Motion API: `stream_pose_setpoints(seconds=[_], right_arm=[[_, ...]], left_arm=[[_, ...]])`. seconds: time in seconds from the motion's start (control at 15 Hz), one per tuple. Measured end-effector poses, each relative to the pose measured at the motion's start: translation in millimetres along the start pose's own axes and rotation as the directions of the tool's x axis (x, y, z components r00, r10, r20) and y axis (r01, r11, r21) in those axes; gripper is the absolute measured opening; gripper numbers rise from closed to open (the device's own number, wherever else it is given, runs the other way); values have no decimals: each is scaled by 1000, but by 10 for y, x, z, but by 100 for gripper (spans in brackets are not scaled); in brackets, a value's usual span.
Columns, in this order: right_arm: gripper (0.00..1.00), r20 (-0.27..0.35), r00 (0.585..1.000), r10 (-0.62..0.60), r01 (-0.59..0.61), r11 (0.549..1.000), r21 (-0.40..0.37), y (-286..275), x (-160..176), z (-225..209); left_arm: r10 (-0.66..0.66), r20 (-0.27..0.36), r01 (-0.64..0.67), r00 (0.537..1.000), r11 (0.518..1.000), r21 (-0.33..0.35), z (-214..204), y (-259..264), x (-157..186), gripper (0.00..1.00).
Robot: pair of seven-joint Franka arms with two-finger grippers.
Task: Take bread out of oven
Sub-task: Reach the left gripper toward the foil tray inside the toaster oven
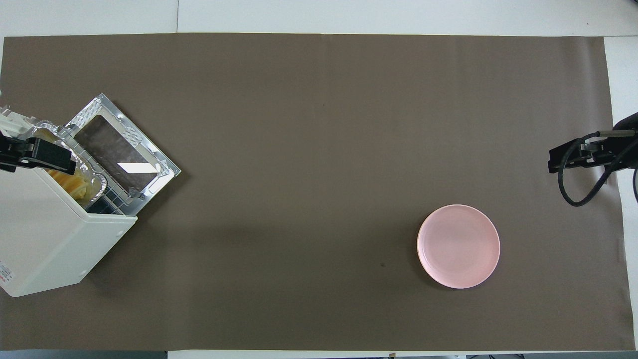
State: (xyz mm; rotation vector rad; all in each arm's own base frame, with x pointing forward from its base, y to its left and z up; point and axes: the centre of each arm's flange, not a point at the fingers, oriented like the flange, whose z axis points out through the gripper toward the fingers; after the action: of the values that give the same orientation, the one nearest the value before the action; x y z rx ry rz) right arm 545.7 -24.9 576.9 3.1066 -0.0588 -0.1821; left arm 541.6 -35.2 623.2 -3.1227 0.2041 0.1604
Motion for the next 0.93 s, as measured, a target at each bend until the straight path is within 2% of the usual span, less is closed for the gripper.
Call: stream_pose_setpoints(seconds=[0.93], right_arm=[[100,0,1000,0,0,1000,0,0,0,0]], left_arm=[[-10,-2,10,1000,1000,4,-2,-54,-2,100]])
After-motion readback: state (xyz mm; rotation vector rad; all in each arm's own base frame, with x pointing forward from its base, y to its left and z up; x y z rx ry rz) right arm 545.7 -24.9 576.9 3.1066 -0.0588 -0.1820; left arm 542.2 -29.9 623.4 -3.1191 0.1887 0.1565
